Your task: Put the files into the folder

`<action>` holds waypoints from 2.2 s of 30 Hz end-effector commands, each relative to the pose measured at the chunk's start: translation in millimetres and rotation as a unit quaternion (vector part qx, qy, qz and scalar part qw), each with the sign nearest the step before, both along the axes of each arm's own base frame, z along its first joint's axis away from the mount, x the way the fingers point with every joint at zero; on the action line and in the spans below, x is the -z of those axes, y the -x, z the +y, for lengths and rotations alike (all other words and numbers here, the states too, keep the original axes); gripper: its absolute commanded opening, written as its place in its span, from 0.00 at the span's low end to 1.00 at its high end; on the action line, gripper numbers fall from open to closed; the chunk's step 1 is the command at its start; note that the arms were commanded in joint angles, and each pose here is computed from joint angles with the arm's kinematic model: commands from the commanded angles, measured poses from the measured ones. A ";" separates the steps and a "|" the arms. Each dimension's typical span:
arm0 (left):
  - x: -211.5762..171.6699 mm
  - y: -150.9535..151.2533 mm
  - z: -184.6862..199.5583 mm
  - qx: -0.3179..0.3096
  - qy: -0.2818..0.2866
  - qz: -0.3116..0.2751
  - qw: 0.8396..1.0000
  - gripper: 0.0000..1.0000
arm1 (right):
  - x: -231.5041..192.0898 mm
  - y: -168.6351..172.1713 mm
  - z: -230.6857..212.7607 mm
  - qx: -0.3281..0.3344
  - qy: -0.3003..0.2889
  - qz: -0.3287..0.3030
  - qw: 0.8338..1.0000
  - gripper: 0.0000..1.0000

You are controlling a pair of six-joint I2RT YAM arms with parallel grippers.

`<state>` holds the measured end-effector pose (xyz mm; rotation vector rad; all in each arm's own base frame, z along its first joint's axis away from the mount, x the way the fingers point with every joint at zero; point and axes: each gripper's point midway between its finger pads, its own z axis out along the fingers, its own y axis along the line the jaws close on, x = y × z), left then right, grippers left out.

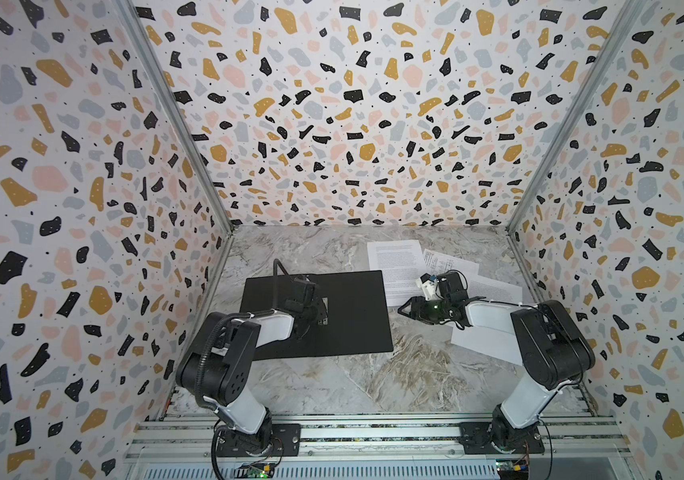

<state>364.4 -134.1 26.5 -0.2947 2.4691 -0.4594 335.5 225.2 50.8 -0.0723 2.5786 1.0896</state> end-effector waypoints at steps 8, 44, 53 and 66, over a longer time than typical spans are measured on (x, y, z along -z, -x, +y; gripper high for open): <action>-12.3 12.3 -48.6 -0.002 0.061 -0.020 0.998 0.16 | -16.5 -3.5 -8.4 0.014 -0.010 -0.013 1.000 0.59; -18.6 -16.3 -75.9 0.106 0.017 -0.015 0.994 0.15 | -44.2 16.3 71.3 0.005 -0.069 -0.013 0.998 0.44; -15.6 -17.8 -80.2 0.118 0.019 -0.014 0.993 0.14 | -31.3 25.3 100.7 -0.017 -0.067 0.005 0.998 0.40; -1.8 -17.9 -82.7 0.120 0.022 0.000 0.993 0.12 | -22.6 31.6 124.2 -0.040 -0.067 0.020 0.997 0.36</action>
